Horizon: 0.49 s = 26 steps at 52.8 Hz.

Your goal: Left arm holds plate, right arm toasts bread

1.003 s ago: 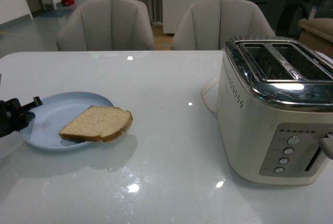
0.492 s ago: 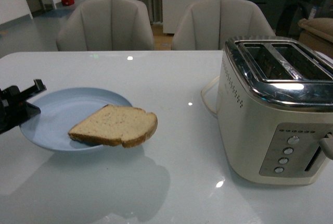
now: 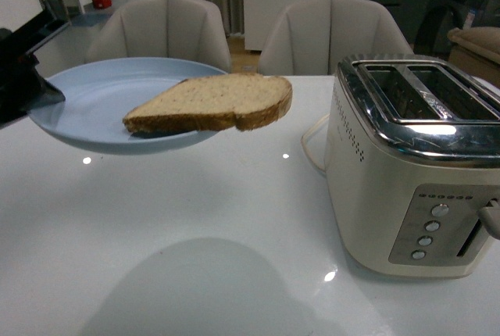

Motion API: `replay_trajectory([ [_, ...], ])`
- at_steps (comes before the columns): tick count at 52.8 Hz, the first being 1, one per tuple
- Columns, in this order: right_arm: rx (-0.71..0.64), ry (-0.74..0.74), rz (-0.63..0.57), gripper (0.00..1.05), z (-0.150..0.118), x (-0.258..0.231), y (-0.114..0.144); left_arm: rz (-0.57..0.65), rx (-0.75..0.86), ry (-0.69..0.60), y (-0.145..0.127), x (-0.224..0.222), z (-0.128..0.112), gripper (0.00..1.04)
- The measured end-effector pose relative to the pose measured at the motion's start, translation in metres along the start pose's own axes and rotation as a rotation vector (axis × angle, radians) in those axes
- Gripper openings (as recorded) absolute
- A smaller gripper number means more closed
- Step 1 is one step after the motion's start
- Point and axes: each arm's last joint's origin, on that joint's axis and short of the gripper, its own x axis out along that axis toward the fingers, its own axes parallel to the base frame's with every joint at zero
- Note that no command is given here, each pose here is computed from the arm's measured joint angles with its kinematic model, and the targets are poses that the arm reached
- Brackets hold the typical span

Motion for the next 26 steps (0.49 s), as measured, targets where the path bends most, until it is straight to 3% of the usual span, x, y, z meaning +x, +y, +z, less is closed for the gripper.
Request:
replay_trajectory([
  [14, 0.000, 0.000, 0.000, 0.98, 0.000, 0.000, 0.000, -0.079, -0.054, -0.043, -0.044, -0.029, 0.010, 0.03],
  [26, 0.000, 0.000, 0.000, 0.98, 0.000, 0.000, 0.000, -0.094, -0.069, 0.004, -0.058, -0.034, -0.001, 0.03],
])
